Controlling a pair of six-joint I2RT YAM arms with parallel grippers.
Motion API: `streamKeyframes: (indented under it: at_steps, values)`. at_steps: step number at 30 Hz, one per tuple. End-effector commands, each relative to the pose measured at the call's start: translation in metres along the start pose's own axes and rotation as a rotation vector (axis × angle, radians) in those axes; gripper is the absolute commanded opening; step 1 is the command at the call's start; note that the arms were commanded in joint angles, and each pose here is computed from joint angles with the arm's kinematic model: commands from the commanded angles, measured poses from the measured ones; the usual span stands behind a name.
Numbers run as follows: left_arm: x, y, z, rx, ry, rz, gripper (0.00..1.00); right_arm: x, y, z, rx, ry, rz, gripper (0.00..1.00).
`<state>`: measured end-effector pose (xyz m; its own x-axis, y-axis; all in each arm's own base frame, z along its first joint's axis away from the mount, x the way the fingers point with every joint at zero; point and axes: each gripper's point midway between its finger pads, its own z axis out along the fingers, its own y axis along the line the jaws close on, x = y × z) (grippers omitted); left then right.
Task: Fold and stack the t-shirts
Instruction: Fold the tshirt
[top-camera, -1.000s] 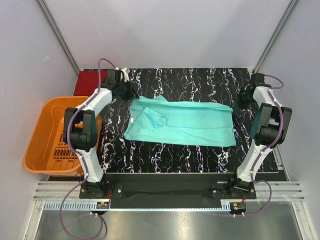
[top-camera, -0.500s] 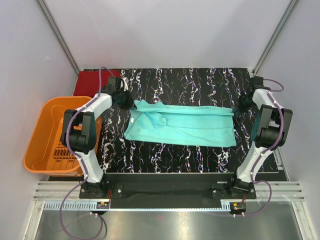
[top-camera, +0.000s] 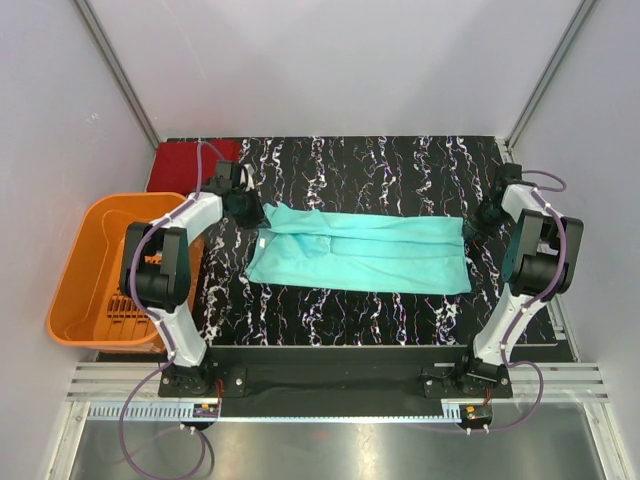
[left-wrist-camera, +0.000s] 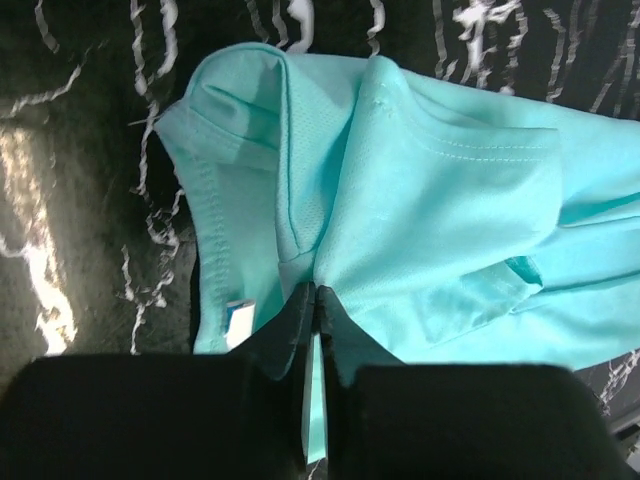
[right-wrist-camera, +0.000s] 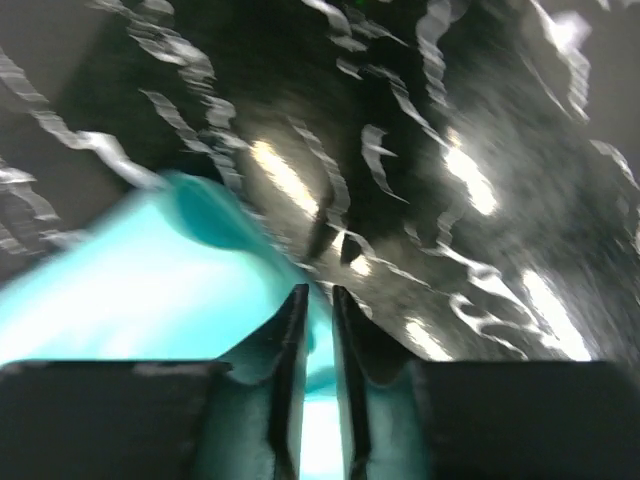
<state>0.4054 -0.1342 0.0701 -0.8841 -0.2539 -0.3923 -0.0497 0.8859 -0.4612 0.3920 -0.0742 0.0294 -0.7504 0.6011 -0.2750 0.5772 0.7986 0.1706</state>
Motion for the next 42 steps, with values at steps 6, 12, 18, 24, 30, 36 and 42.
streamKeyframes:
  at_steps: [6,12,18,24,30,36,42]
  values:
    - [-0.007,-0.011,-0.052,-0.005,-0.154,-0.004,0.41,-0.009,-0.001,-0.058,-0.013,-0.213,0.045,0.53]
    - [-0.015,-0.063,-0.073,0.101,-0.219,0.09,0.4,0.007,0.082,-0.067,-0.232,-0.161,-0.101,0.57]
    - [-0.01,-0.125,-0.052,0.284,-0.157,0.218,0.45,0.034,0.145,-0.048,-0.414,-0.029,-0.167,0.58]
    - [0.007,-0.179,-0.007,0.343,-0.084,0.35,0.45,0.059,0.187,-0.036,-0.52,0.069,-0.163,0.52]
    - [0.013,-0.213,0.03,0.366,-0.043,0.381,0.41,0.068,0.193,-0.017,-0.529,0.124,-0.134,0.45]
    - [0.02,-0.212,0.062,0.293,-0.01,0.383,0.42,0.07,0.191,-0.001,-0.509,0.143,-0.122,0.4]
    - [0.026,-0.209,0.053,0.292,-0.049,0.37,0.34,0.076,0.195,-0.006,-0.562,0.154,-0.142,0.39]
